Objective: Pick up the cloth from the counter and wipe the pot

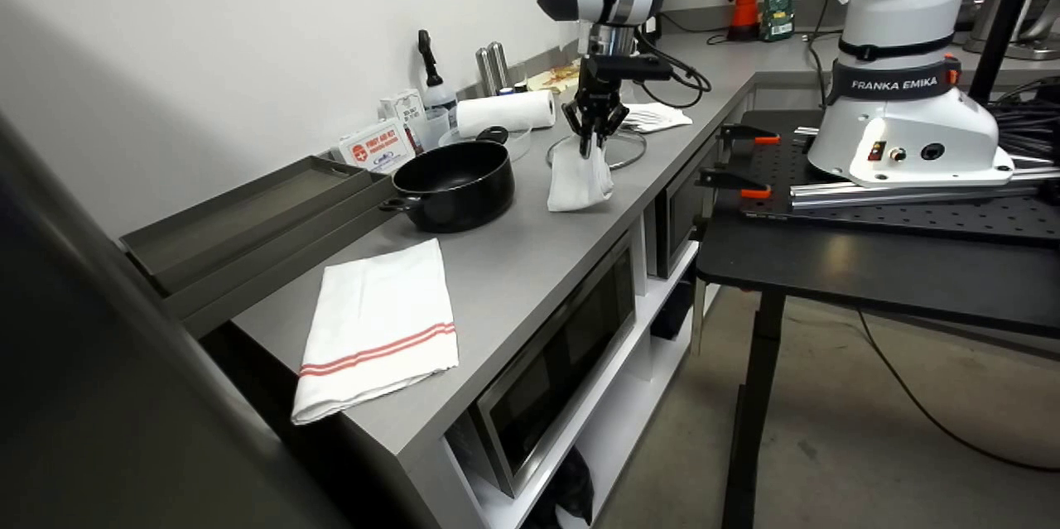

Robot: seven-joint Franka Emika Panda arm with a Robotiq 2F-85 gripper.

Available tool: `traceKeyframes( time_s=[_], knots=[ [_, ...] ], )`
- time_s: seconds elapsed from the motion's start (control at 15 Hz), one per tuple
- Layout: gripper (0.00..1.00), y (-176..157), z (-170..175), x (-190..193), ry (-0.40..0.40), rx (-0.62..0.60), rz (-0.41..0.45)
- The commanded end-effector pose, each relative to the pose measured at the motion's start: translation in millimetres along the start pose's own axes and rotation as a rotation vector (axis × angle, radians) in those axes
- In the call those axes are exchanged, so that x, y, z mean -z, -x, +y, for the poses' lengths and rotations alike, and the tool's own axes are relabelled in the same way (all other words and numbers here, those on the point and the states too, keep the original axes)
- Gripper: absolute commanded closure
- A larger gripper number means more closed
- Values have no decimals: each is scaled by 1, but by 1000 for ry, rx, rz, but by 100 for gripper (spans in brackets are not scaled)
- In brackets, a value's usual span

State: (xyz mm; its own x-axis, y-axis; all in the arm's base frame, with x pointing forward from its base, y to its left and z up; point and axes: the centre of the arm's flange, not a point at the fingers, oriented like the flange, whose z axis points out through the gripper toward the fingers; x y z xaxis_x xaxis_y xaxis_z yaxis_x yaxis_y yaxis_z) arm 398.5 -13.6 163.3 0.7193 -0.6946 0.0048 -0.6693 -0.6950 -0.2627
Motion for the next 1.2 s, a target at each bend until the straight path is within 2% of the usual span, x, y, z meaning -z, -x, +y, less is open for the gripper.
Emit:
traceKeyframes(
  time_s=[0.0, 0.33, 0.6, 1.13],
  knots=[
    [96, 9, -10, -13, 33, 48, -16],
    [96, 11, -18, -30, 104, 90, -34],
    [96, 6, -17, -42, 184, 95, 1],
    [96, -3, -31, -57, 290, 143, 50]
  ],
)
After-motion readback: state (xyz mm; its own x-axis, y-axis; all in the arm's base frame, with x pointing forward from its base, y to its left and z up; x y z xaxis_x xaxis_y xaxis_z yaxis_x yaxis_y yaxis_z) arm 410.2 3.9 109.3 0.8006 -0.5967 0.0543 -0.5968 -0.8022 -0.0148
